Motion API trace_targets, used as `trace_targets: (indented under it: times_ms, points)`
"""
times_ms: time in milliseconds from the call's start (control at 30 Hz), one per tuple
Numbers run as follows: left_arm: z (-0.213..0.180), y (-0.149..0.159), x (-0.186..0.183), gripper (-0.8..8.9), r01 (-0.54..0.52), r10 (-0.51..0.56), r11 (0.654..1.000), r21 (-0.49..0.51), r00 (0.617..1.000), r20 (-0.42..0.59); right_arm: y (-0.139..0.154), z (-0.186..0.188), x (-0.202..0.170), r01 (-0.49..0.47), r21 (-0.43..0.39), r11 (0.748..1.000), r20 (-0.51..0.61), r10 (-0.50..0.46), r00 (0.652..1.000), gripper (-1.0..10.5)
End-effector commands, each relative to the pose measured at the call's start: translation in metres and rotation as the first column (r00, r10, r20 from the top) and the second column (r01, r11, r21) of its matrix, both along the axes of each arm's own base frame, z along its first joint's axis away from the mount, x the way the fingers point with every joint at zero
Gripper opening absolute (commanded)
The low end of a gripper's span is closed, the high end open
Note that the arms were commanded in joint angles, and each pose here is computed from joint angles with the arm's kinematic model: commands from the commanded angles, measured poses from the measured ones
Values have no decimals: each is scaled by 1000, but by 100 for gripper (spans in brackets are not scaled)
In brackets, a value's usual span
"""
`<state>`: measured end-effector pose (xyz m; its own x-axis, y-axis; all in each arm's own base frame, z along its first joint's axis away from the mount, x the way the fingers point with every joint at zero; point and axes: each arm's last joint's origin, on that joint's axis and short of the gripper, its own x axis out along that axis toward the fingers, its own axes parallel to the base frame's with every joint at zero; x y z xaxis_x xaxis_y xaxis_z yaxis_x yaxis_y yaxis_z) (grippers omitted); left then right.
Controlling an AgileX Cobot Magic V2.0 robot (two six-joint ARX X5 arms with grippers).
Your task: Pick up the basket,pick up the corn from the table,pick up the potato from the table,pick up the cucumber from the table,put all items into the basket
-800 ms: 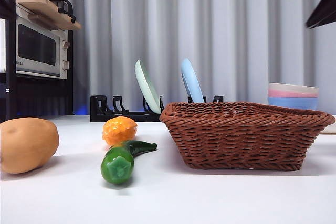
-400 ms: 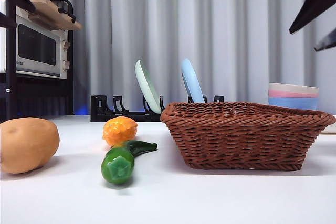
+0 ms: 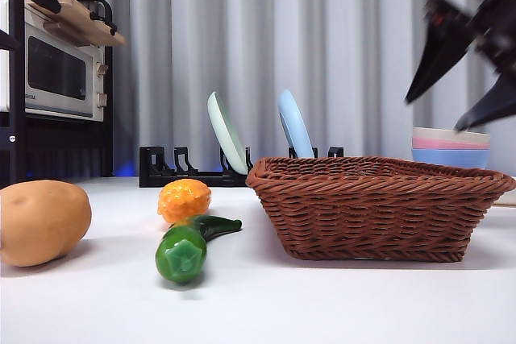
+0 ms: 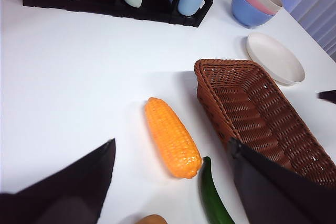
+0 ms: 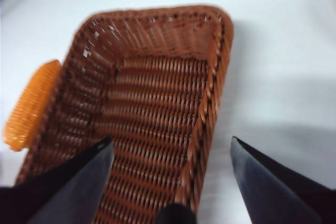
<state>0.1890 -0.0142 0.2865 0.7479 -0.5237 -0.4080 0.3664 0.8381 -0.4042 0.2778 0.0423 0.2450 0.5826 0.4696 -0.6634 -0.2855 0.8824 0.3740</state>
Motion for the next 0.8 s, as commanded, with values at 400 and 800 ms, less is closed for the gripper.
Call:
trace_targets:
  times_ms: [400,800]
  points:
    - [-6,0,-4,355,-4,3,1000,-5,997,-82,28,-65,35,-35,-87,996,-221,15,975,-16]
    - [-6,-49,27,415,122,-113,992,43,978,-174,17,31,-7,28,3,1000,47,-29,998,-16]
